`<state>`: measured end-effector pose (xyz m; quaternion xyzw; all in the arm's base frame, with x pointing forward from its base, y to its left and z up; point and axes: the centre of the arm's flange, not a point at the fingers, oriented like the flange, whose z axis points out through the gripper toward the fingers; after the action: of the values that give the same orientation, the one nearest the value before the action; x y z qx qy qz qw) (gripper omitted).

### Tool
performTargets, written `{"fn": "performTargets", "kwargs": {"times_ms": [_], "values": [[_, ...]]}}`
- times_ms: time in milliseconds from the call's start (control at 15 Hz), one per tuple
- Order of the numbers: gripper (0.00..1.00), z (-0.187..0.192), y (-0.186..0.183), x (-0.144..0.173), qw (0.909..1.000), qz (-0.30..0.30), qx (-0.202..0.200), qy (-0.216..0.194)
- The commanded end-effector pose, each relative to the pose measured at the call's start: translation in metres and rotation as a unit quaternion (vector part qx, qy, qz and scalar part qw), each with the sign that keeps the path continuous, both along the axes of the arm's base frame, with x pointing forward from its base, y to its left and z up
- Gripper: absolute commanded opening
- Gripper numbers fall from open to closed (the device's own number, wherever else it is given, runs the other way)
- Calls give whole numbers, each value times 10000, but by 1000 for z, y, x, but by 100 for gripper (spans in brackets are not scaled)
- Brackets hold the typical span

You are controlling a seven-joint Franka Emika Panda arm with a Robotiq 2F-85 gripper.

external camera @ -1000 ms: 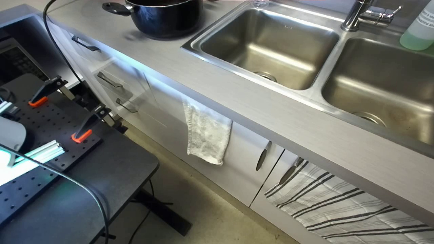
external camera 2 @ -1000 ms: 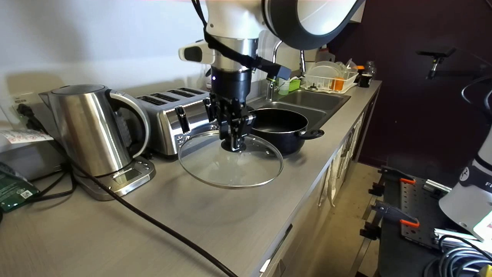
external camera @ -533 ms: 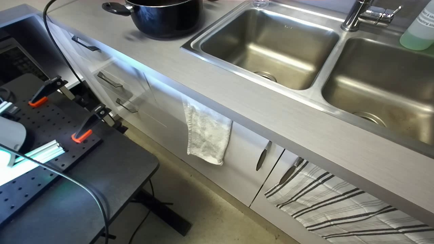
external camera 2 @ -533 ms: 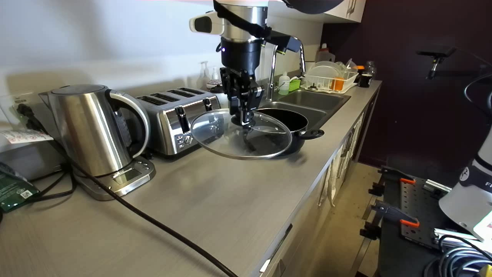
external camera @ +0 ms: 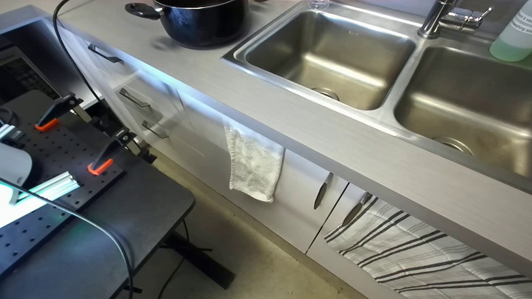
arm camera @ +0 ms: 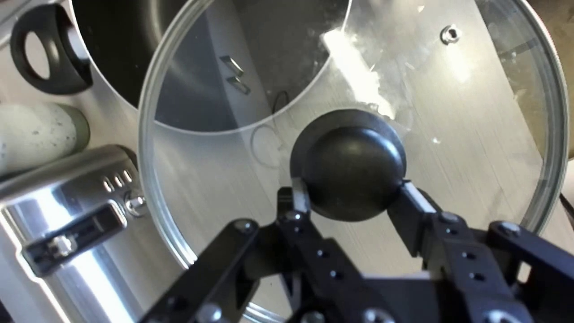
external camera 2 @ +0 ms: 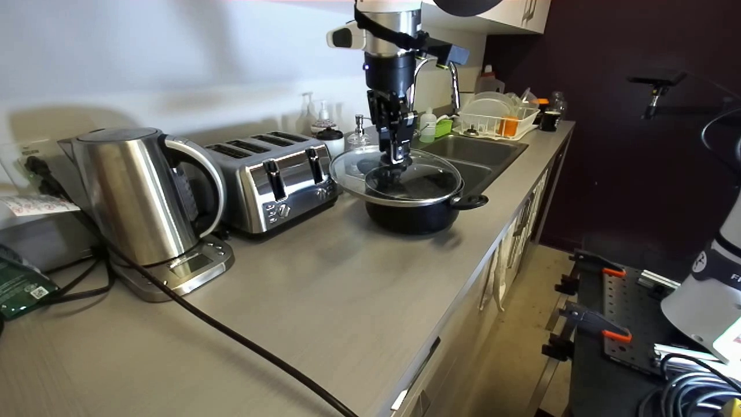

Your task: Put the glass lid on the black pot

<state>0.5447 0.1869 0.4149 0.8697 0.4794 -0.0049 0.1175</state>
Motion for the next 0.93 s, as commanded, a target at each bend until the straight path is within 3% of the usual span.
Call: {"fn": "performTargets", "kwargs": {"times_ms": [0, 467, 867], "values": [[23, 11, -46, -7, 9983, -573, -74, -11], [23, -6, -115, 10, 9895, -1444, 19, 104], [23, -21, -138, 18, 9818, -1886, 109, 175]]}}
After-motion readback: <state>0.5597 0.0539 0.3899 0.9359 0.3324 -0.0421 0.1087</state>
